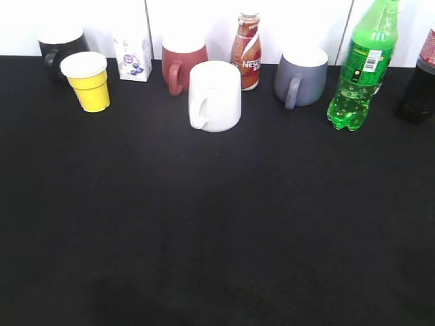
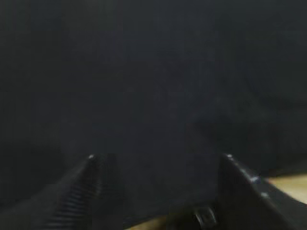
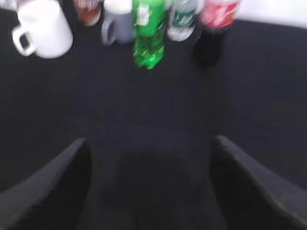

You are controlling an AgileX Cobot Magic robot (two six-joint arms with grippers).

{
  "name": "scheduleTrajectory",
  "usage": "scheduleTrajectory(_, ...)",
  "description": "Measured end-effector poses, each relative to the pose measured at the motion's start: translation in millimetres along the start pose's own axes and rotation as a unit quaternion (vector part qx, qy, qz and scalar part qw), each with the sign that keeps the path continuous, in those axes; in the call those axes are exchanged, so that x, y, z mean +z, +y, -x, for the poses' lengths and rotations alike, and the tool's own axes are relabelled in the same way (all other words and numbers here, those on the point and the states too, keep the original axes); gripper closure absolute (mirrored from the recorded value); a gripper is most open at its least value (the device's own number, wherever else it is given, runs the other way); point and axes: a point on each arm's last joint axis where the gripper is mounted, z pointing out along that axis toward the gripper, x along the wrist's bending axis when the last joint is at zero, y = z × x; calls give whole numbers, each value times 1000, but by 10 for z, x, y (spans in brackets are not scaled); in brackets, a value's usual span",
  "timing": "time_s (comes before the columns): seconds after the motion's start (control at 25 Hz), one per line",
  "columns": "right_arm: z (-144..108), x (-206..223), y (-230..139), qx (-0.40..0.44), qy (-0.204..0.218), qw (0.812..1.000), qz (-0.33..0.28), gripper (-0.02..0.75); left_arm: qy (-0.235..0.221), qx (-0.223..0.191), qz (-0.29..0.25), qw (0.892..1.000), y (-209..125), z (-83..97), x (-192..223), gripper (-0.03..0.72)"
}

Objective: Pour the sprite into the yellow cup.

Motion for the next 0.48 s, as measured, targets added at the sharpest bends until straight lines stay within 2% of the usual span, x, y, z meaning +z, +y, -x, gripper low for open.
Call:
scheduleTrajectory(0.08,10,-82,-210,-1,-3,1000,13,152,3,2,-2,1000,-224,-35,104,63)
scheduleTrajectory(0.2,11,209,-792,-2,-3,999,-42,152,4,3,34,999,-212,-45,178,101)
scheduleTrajectory(0.32,2,394,-996,0,1,998,-69,152,6,5,46,999,-198,-52,239,104)
scheduleTrajectory(0.48,-8,445,-995,3,6,999,-52,152,7,5,43,999,-195,-53,250,104)
